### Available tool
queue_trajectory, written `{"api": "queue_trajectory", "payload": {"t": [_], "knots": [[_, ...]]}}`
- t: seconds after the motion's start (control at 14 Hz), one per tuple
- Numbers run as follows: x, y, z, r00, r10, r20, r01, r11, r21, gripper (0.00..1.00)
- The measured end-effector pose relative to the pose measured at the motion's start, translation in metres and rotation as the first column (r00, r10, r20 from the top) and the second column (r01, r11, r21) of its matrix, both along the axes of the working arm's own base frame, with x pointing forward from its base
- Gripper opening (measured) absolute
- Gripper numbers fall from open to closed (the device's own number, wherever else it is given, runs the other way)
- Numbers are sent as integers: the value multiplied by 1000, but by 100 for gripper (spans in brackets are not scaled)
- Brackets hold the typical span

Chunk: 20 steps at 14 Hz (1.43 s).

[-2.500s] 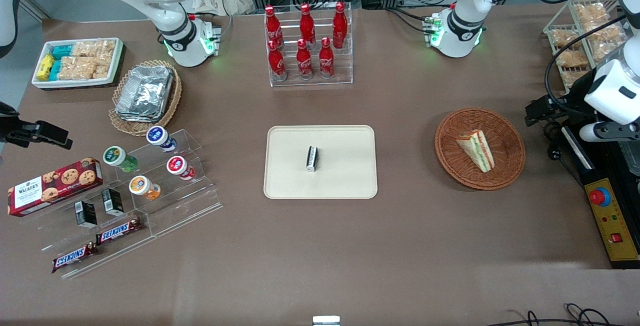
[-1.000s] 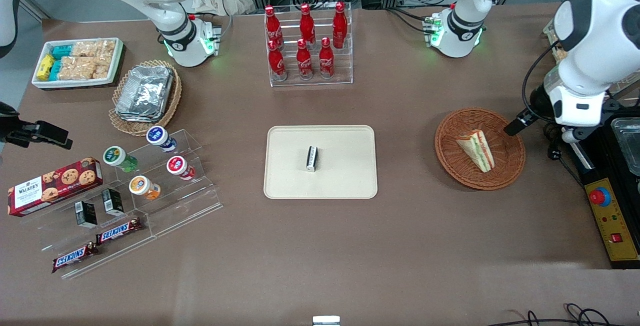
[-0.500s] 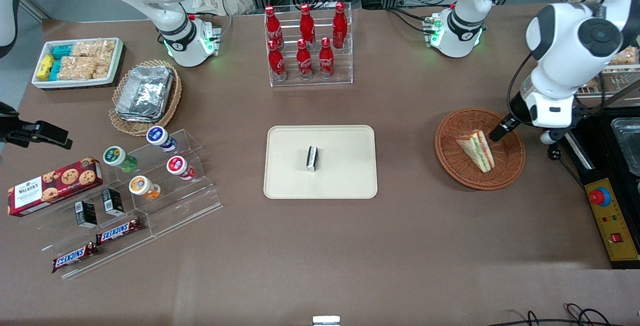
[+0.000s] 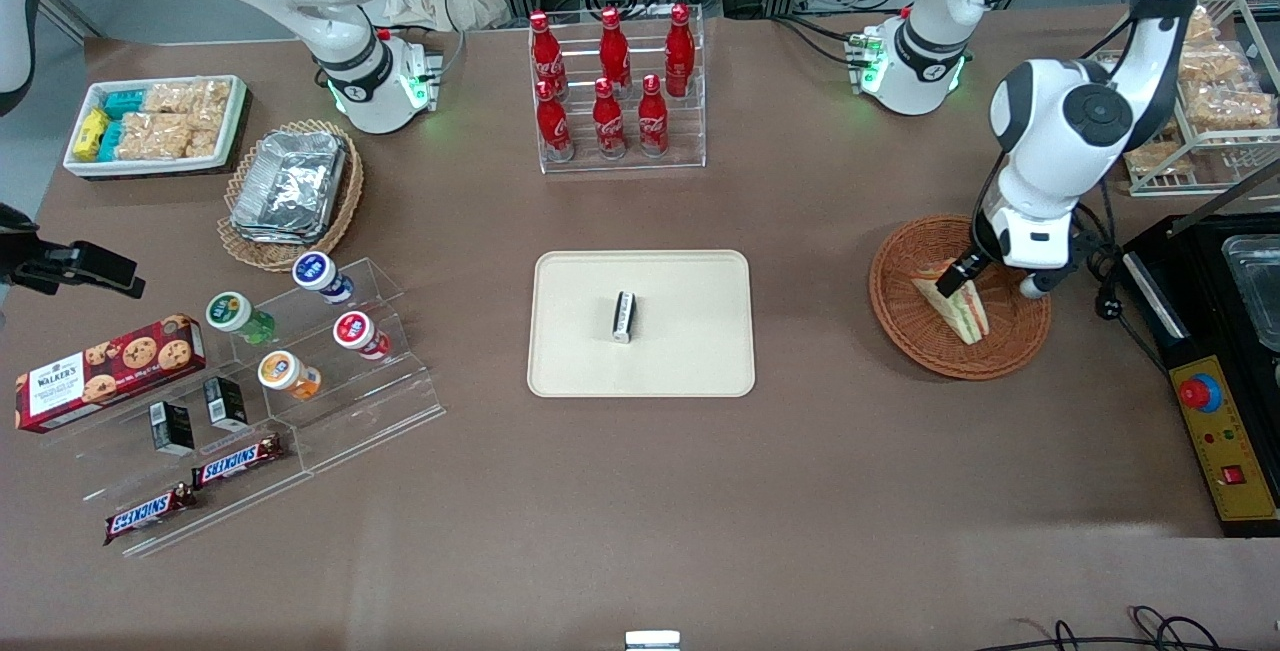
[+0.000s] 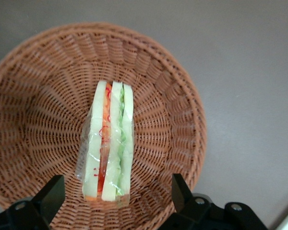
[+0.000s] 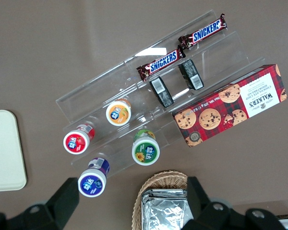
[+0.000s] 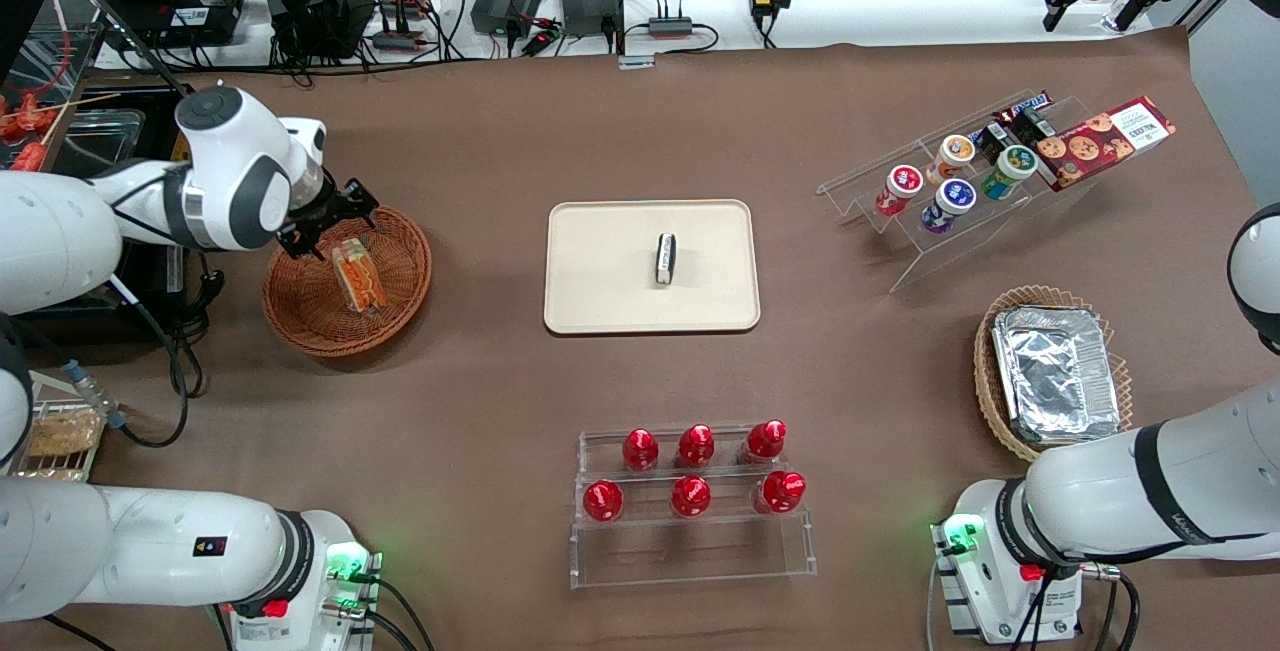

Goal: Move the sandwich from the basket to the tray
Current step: 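Lower the open left gripper around the sandwich and close it, then lift the sandwich with the left gripper and carry it toward the cream tray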

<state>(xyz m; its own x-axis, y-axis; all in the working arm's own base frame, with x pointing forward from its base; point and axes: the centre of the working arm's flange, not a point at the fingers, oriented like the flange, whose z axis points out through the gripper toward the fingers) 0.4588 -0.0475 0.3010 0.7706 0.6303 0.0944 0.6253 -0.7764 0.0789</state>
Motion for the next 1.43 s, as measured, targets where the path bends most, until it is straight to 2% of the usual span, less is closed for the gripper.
{"api": "queue_trajectory", "payload": {"t": [0.36,0.43,0.5,0.64,0.79,1.07,1.14,1.36,1.43], "knots": [[-10,0,-48,1000,-10,17,10,1000,-6,99],[-10,0,-56,1000,-11,15,11,1000,-6,95],[-11,0,-62,1000,-14,12,14,1000,-6,85],[-11,1,-69,1000,-18,4,18,1000,-5,59],[-11,1,-69,1000,-18,5,18,1000,-5,43],[-10,1,-63,1000,-19,6,19,1000,-5,39],[-10,0,-56,1000,-22,-7,22,1000,-2,39],[-3,-5,-6,996,-57,-64,58,998,11,24],[1,-7,18,994,-81,-77,82,996,16,24]]}}
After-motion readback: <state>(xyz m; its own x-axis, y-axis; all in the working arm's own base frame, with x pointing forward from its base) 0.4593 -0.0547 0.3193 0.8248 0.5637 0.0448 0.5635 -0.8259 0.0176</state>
